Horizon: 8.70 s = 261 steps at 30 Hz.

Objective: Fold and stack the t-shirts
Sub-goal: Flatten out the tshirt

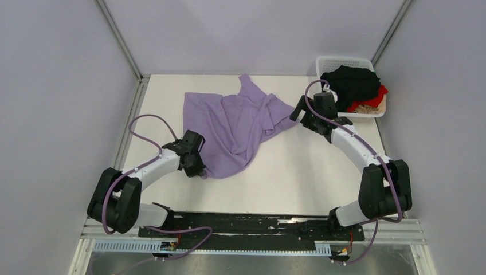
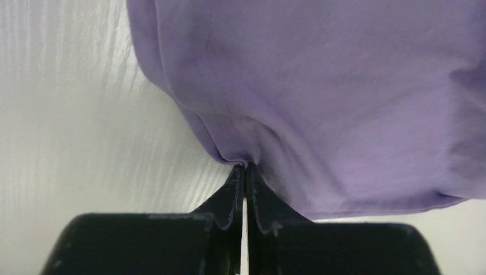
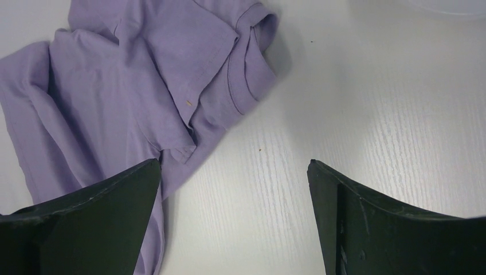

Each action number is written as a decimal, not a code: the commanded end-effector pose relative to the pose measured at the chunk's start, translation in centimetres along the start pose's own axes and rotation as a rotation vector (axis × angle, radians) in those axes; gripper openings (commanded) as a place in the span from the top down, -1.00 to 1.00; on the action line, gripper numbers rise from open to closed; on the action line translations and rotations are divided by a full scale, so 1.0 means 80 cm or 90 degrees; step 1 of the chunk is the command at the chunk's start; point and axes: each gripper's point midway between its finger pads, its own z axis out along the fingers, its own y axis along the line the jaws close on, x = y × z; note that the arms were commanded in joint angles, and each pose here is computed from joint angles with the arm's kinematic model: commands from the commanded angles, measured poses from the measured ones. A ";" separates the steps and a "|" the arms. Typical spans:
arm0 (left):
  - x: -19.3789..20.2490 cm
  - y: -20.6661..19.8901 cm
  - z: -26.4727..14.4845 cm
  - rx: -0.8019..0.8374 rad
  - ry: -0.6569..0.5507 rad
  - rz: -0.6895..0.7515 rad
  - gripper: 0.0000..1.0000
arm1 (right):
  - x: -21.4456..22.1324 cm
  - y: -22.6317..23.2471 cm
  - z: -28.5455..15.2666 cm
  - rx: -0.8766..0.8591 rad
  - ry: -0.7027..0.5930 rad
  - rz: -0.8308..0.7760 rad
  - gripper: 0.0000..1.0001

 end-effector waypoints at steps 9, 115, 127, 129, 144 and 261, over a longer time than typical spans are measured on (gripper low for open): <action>-0.080 0.053 -0.010 -0.089 -0.112 -0.052 1.00 | 0.005 0.081 0.033 -0.166 0.088 -0.061 -1.00; -0.173 0.043 -0.087 -0.008 -0.259 -0.103 1.00 | -0.066 0.120 0.129 -0.140 -0.050 -0.012 1.00; -0.238 0.002 -0.342 0.209 -0.581 -0.094 1.00 | -0.173 0.133 -0.142 -0.219 -0.306 -0.026 1.00; -0.243 -0.001 -0.399 0.249 -0.647 -0.094 1.00 | -0.198 0.136 -0.209 -0.243 -0.373 -0.024 1.00; -0.156 0.030 -0.771 0.510 -1.026 -0.058 1.00 | -0.254 0.167 -0.634 -0.506 -0.687 -0.108 1.00; -0.224 -0.026 0.055 0.056 -0.041 -0.001 -1.00 | 0.082 -0.031 0.076 0.056 0.188 -0.060 -1.00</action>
